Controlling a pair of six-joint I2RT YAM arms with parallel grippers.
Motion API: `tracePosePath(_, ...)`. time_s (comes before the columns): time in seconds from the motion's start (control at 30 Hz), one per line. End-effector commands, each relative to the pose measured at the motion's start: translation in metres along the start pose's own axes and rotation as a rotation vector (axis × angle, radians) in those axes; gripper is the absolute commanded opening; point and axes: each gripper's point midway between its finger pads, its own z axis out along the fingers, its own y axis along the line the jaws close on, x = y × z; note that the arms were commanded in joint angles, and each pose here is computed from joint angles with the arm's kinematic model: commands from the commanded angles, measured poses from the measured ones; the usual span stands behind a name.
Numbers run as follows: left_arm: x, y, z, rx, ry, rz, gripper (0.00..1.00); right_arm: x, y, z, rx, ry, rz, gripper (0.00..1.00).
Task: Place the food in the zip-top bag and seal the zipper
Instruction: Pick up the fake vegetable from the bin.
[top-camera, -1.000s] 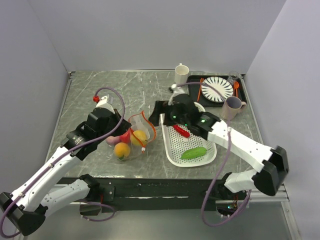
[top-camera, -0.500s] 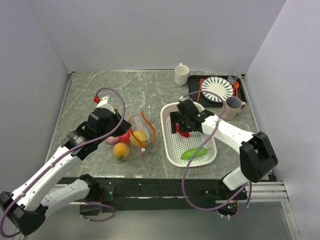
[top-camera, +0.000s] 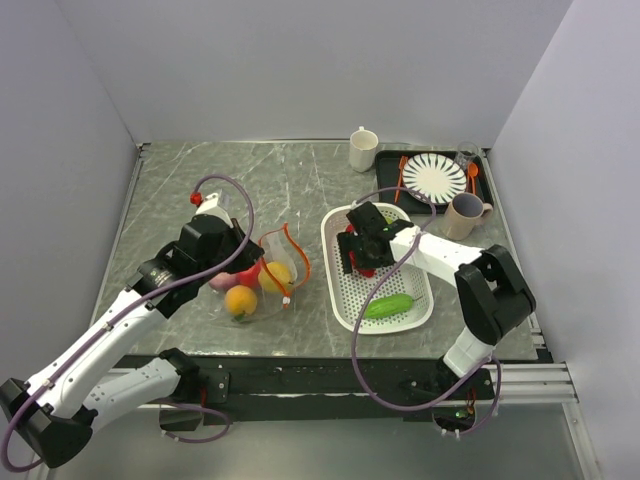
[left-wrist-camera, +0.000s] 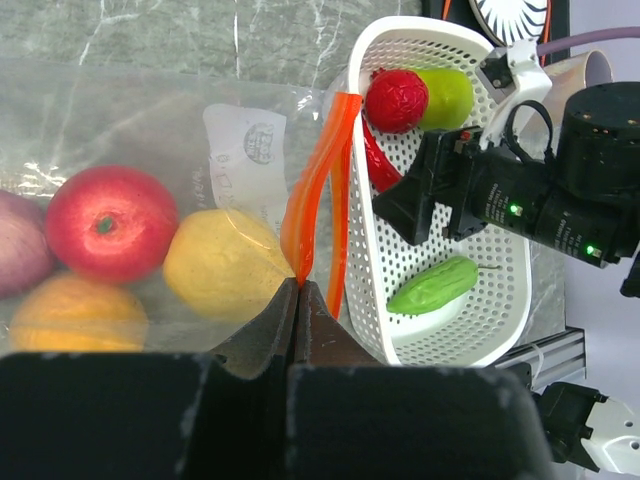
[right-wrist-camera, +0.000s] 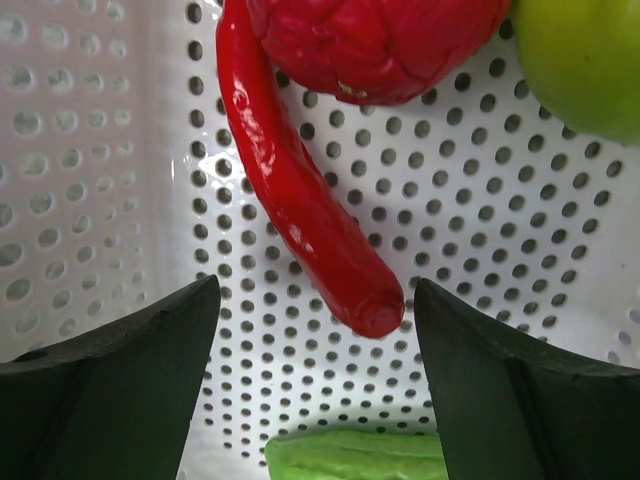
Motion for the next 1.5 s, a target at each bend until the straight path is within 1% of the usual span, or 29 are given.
tracePosePath(0.0,-0.011,-0.017,0.000,0.055,-0.025,-0.006,0.01,-0.023,0.004,0.005,-0.014,-0.050,-0.011,0.85)
tracePosePath(0.13,-0.008,-0.017,0.004,0.053,-0.008,-0.002,0.01,-0.016,0.005,0.012,-0.022,-0.021,-0.003,0.83)
tracePosePath(0.23,-0.007,-0.016,0.003,0.056,-0.009,-0.007,0.01,-0.014,0.008,0.011,-0.042,-0.014,-0.002,0.78)
tracePosePath(0.33,-0.008,-0.015,0.002,0.050,-0.018,-0.008,0.01,-0.013,0.011,0.009,-0.063,-0.012,-0.007,0.71)
tracePosePath(0.47,-0.007,-0.014,0.002,0.045,-0.011,-0.004,0.01,-0.008,0.017,0.005,-0.103,-0.002,-0.012,0.57)
tracePosePath(0.57,-0.007,-0.012,0.001,0.039,-0.016,-0.003,0.01,-0.004,0.022,0.000,-0.142,0.001,-0.013,0.52)
tracePosePath(0.6,-0.008,-0.012,0.000,0.042,-0.019,-0.004,0.01,-0.005,0.026,-0.004,-0.167,-0.004,-0.015,0.50)
tracePosePath(0.63,-0.007,-0.012,0.000,0.044,-0.019,-0.004,0.01,-0.005,0.027,-0.006,-0.175,-0.008,-0.014,0.45)
tracePosePath(0.7,-0.007,-0.013,0.000,0.047,-0.018,-0.006,0.01,-0.005,0.028,-0.010,-0.187,-0.010,-0.014,0.42)
tracePosePath(0.73,-0.006,-0.012,0.001,0.045,-0.016,-0.004,0.01,-0.004,0.030,-0.012,-0.201,-0.009,-0.016,0.33)
tracePosePath(0.8,-0.005,-0.013,0.001,0.047,-0.011,-0.004,0.01,-0.007,0.035,-0.022,-0.234,-0.021,-0.023,0.27)
tracePosePath(0.83,-0.005,-0.013,0.002,0.047,-0.009,-0.005,0.01,-0.007,0.039,-0.027,-0.258,-0.027,-0.025,0.17)
tracePosePath(0.9,-0.004,-0.012,0.002,0.043,-0.009,-0.005,0.01,-0.014,0.042,-0.041,-0.285,-0.066,-0.025,0.10)
tracePosePath(1.03,-0.003,-0.012,0.003,0.050,-0.005,-0.005,0.01,-0.028,0.045,-0.071,-0.315,-0.136,-0.018,0.08)
tracePosePath(1.17,-0.004,-0.013,0.003,0.048,-0.008,-0.002,0.01,-0.039,0.056,-0.106,-0.401,-0.200,-0.029,0.08)
tracePosePath(1.3,-0.004,-0.014,0.004,0.055,-0.006,-0.005,0.01,-0.034,0.081,-0.146,-0.587,-0.226,-0.089,0.08)
tracePosePath(1.37,-0.003,-0.014,0.006,0.055,-0.001,-0.006,0.01,-0.031,0.087,-0.157,-0.630,-0.229,-0.121,0.08)
tracePosePath(1.4,-0.002,-0.014,0.006,0.057,0.001,-0.008,0.01,-0.025,0.095,-0.167,-0.700,-0.217,-0.151,0.08)
tracePosePath(1.47,-0.001,-0.014,0.007,0.057,0.003,-0.009,0.01,-0.018,0.101,-0.177,-0.746,-0.212,-0.197,0.09)
